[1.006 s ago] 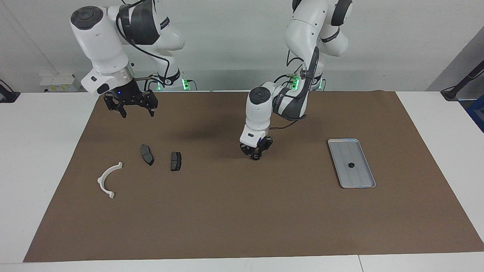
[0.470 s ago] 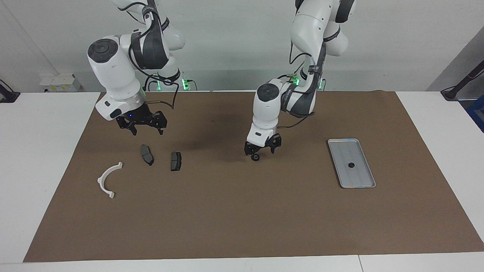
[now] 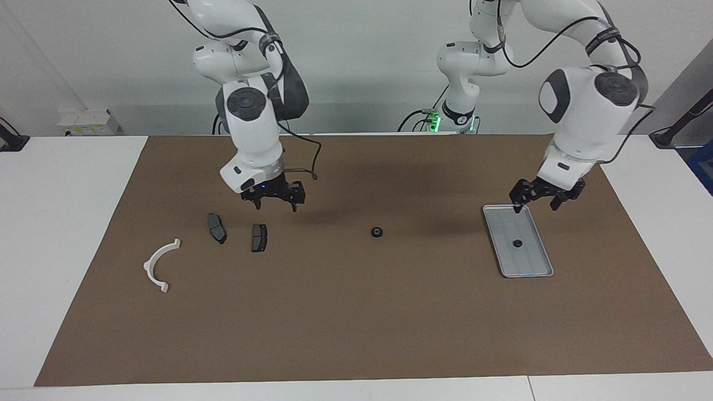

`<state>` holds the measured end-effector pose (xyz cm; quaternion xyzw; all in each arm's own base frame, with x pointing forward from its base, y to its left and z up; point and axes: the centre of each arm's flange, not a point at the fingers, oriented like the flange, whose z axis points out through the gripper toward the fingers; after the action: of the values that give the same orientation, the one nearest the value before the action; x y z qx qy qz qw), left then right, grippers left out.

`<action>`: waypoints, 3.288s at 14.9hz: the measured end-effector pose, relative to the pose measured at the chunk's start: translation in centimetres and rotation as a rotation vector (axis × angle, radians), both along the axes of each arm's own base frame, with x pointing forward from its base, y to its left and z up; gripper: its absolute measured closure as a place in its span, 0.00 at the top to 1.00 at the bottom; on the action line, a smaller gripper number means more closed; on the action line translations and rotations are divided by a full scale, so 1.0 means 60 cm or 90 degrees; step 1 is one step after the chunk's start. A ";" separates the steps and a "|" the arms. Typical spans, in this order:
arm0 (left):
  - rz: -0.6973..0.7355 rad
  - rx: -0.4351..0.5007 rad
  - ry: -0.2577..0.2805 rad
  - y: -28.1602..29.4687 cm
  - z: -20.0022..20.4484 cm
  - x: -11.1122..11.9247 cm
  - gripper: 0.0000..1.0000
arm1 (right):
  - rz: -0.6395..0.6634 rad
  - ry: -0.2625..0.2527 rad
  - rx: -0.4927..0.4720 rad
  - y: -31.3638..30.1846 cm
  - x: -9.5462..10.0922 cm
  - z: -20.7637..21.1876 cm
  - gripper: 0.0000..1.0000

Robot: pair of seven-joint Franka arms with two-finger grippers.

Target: Place bearing gear from tray to pile

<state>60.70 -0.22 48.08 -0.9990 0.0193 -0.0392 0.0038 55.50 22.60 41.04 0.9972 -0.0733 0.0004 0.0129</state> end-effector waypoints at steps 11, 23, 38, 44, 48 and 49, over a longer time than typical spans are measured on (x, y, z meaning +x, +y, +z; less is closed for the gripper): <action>-0.003 -0.011 0.028 0.025 -0.223 0.004 1.00 | -0.128 -0.034 -0.028 0.359 -0.041 -0.146 0.92; -0.011 -0.011 0.016 0.019 -0.289 -0.027 1.00 | -0.202 -0.051 0.007 0.369 0.004 -0.188 0.90; -0.024 -0.016 0.002 -0.009 -0.301 -0.020 0.24 | -0.214 -0.034 0.008 0.365 0.001 -0.203 0.35; -0.020 -0.031 0.072 -0.007 -0.165 0.030 0.24 | -0.229 -0.024 -0.007 0.337 0.023 -0.195 0.35; 0.001 -0.049 0.074 -0.033 -0.009 0.047 0.24 | -0.174 -0.003 -0.030 0.221 0.106 -0.098 0.35; 0.022 -0.051 0.070 -0.059 0.010 0.046 0.24 | -0.148 0.007 -0.028 0.168 0.128 -0.065 0.35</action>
<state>63.44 -3.77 48.69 -0.9992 0.0006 0.0153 -0.0362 63.19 32.70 37.15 0.9815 -0.1879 -0.0053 0.0354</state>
